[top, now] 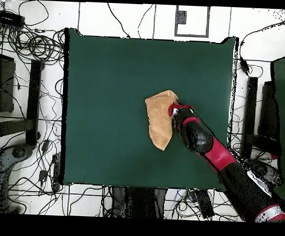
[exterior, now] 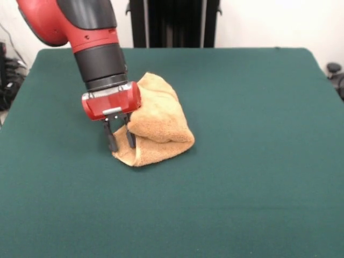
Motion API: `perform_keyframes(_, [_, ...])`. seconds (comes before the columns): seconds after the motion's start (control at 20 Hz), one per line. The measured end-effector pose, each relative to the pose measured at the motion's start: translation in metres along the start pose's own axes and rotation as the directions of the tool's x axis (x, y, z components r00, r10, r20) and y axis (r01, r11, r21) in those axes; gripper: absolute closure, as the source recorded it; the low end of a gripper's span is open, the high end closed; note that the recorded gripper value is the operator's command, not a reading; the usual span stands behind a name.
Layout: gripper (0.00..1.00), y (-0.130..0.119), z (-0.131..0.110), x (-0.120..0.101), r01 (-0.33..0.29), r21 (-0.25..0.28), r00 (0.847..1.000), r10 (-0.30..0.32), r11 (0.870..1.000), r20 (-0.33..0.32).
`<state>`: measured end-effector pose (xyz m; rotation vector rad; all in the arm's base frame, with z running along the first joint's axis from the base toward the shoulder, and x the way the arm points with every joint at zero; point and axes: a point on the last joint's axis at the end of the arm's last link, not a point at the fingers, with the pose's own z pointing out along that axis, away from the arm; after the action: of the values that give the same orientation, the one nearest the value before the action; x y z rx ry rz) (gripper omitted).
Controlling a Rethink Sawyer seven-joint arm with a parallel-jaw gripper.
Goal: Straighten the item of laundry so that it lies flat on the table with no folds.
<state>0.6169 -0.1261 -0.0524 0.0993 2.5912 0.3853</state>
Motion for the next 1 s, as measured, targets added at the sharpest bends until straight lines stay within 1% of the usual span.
perform_keyframes(0.1, [0.00,-0.003,-0.002,-0.001,0.001,0.006,1.000,-0.001,1.000,0.002])
perform_keyframes(0.4, [0.00,-0.019,-0.006,0.006,-0.019,0.023,1.000,0.019,1.000,-0.004])
perform_keyframes(0.8, [0.00,-0.020,-0.006,0.005,-0.032,0.023,0.999,0.032,0.999,-0.004])
perform_keyframes(1.0, [0.00,-0.020,-0.006,0.004,-0.061,0.022,0.998,0.061,0.998,-0.008])
